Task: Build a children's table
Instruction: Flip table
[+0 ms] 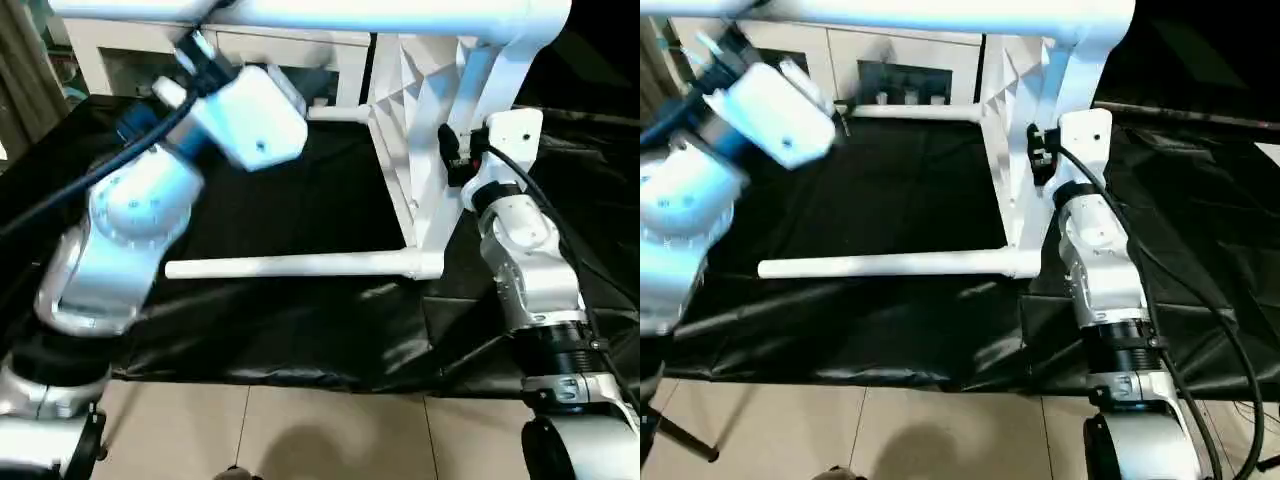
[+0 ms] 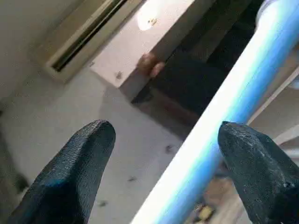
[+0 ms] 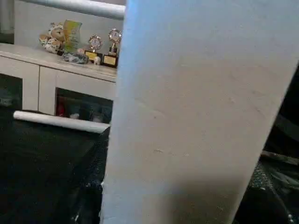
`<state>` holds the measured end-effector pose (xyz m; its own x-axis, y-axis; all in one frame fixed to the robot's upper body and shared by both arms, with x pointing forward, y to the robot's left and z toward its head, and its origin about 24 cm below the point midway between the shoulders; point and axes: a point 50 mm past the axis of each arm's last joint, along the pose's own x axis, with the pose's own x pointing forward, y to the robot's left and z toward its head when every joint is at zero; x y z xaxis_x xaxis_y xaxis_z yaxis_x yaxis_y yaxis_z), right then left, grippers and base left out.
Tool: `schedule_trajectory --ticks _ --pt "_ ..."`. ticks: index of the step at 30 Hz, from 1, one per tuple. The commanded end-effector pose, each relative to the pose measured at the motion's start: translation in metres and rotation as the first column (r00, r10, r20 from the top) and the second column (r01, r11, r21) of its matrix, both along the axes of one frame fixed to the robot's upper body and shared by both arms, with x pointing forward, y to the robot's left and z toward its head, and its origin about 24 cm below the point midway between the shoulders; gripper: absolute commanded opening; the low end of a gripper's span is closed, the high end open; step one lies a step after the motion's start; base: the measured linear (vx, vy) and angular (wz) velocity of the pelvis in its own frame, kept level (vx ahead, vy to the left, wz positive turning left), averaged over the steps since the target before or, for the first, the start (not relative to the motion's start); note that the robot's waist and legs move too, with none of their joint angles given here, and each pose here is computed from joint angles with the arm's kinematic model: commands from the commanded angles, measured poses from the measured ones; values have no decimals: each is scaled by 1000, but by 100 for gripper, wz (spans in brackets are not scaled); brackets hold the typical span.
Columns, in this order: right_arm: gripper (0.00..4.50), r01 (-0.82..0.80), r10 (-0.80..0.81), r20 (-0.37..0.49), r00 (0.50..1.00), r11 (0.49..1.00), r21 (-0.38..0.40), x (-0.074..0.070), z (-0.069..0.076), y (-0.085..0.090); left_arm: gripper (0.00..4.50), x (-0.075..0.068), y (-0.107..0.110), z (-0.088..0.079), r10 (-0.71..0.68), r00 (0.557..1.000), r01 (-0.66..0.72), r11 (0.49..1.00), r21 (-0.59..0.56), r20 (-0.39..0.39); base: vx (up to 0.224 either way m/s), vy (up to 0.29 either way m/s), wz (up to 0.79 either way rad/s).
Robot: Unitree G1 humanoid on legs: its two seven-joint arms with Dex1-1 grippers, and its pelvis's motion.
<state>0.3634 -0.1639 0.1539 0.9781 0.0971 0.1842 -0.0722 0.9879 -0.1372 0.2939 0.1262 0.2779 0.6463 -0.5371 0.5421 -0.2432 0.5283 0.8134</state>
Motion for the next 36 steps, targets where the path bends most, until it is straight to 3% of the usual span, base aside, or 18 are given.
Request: schedule_trajectory --ticks 1,5,12,13,17,29,31,34,36 --pt "198 0 -2 -111 994 1000 -18 1 -24 1 409 10 11 8 116 993 -116 993 6 31 0 0 0" --pt "198 -7 6 -99 995 1000 -10 1 -23 2 409 24 26 4 231 973 -231 973 3 -26 0 0 0" --pt "198 -19 20 -84 996 1000 9 1 -22 3 409 34 36 0 305 952 -305 952 -1 -35 0 0 0" --pt "197 -20 21 -83 996 1000 10 1 -22 3 381 34 37 0 304 952 -305 952 -9 -38 0 0 0" --pt "196 -19 20 -81 996 1000 12 1 -22 3 353 35 35 -4 260 963 -260 965 11 -76 0 0 0" --pt "196 -22 22 -78 997 1000 8 1 -23 3 350 35 43 -25 233 951 -203 966 161 -202 0 0 0" --pt "196 -23 23 -78 997 1000 8 0 -23 3 350 35 48 -24 250 946 -221 963 153 -205 0 0 0" --pt "196 -24 25 -77 997 1000 9 0 -23 4 350 38 57 -14 321 938 -304 943 139 -132 0 0 0" --pt "196 -26 27 -77 997 1000 10 0 -23 4 350 38 57 -12 317 940 -302 945 124 -127 0 0 0"
